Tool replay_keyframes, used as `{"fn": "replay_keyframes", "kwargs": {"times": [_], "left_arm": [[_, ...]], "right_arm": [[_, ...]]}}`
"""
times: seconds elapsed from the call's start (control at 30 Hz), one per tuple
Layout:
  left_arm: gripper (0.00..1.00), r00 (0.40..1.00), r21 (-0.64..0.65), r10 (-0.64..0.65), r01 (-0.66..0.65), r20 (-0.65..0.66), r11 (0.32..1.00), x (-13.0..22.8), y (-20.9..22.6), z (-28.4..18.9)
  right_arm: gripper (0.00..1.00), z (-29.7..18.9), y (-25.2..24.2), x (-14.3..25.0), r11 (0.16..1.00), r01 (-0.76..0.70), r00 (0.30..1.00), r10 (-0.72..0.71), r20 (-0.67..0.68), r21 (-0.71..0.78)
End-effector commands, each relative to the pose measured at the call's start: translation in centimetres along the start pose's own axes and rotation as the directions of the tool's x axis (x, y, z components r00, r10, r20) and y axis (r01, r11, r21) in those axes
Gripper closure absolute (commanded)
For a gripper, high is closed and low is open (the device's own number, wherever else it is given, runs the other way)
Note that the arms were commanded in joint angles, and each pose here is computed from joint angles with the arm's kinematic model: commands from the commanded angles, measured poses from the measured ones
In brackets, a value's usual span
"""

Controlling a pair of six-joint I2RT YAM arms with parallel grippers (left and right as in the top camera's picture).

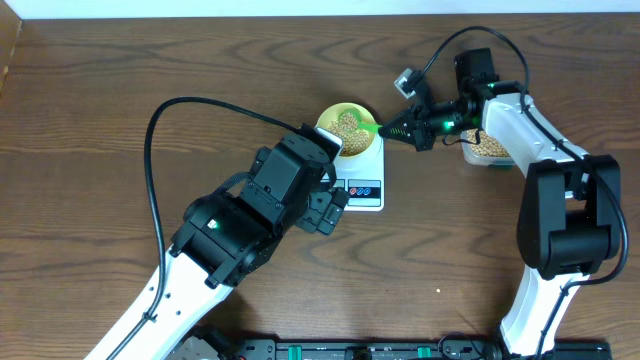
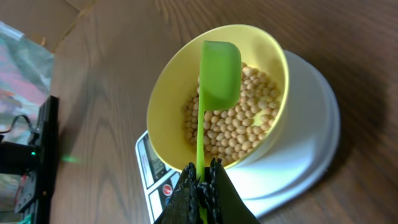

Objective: Scoop item into bowl and weigh 50g on scale
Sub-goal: 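Tip the scoop to pour soybeans into the yellow bowl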

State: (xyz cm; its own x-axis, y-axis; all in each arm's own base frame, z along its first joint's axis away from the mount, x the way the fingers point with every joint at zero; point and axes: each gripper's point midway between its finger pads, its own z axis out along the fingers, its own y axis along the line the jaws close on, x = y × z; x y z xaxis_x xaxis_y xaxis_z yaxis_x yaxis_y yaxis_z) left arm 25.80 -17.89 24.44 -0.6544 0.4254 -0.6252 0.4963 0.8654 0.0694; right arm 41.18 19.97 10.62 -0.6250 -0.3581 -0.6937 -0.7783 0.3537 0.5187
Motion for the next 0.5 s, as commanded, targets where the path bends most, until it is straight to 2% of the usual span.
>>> {"fn": "replay_keyframes", "kwargs": {"times": [0.0, 0.47], "left_arm": [[0.02, 1.000, -0.011, -0.013, 0.013, 0.009, 1.000, -0.19, 0.35, -0.30], [0.02, 1.000, -0.011, -0.013, 0.013, 0.009, 1.000, -0.19, 0.35, -0.30]], "right_arm": [[0.99, -0.26, 0.03, -1.31, 0.998, 0.065, 0.998, -0.065, -0.008, 0.026], [0.99, -0.02, 0.63, -0.81, 0.999, 0.032, 0.997, -0.030, -0.066, 0.035]]}}
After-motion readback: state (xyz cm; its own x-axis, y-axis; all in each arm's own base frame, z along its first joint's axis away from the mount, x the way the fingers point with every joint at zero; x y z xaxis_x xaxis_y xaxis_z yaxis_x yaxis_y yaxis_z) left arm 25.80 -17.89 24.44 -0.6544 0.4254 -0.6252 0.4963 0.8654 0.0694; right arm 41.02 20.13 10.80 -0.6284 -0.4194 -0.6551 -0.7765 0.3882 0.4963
